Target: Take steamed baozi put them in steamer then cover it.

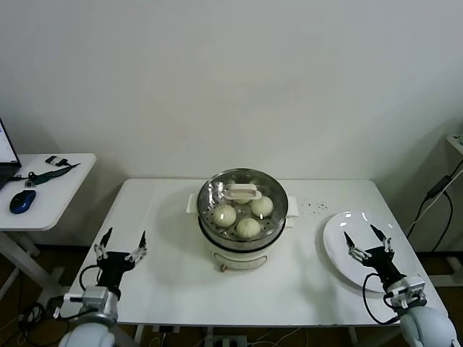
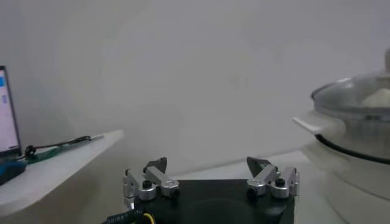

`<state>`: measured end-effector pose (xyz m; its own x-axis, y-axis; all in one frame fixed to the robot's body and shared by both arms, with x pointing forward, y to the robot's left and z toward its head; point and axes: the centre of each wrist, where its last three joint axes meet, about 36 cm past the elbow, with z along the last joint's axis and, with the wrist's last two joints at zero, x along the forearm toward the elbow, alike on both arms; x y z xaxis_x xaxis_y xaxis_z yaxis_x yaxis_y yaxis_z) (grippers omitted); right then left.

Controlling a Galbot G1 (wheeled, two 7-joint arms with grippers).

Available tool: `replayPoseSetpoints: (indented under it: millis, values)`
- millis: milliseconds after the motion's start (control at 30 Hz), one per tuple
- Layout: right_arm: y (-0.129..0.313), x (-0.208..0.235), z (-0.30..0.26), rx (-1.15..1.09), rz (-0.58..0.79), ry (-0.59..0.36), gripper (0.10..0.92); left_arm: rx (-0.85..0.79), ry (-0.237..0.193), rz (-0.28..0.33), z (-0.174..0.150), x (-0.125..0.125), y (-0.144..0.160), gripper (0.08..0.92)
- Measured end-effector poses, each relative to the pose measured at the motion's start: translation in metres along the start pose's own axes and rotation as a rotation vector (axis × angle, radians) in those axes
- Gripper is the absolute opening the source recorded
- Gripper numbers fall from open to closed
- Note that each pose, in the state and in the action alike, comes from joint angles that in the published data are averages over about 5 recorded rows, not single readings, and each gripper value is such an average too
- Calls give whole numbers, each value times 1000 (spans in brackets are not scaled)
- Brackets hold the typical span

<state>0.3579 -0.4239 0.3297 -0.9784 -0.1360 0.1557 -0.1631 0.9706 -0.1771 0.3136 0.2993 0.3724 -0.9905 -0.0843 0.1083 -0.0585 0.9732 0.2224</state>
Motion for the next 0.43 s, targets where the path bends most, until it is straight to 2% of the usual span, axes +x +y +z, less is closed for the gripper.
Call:
replayPoseSetpoints:
  millis: [200, 433]
  values:
    - [3, 2, -2, -8, -11, -6, 823, 37, -50, -20, 12, 7, 3, 823]
    - [3, 5, -1, -13, -11, -2, 823, 52, -82, -25, 18, 11, 1, 823]
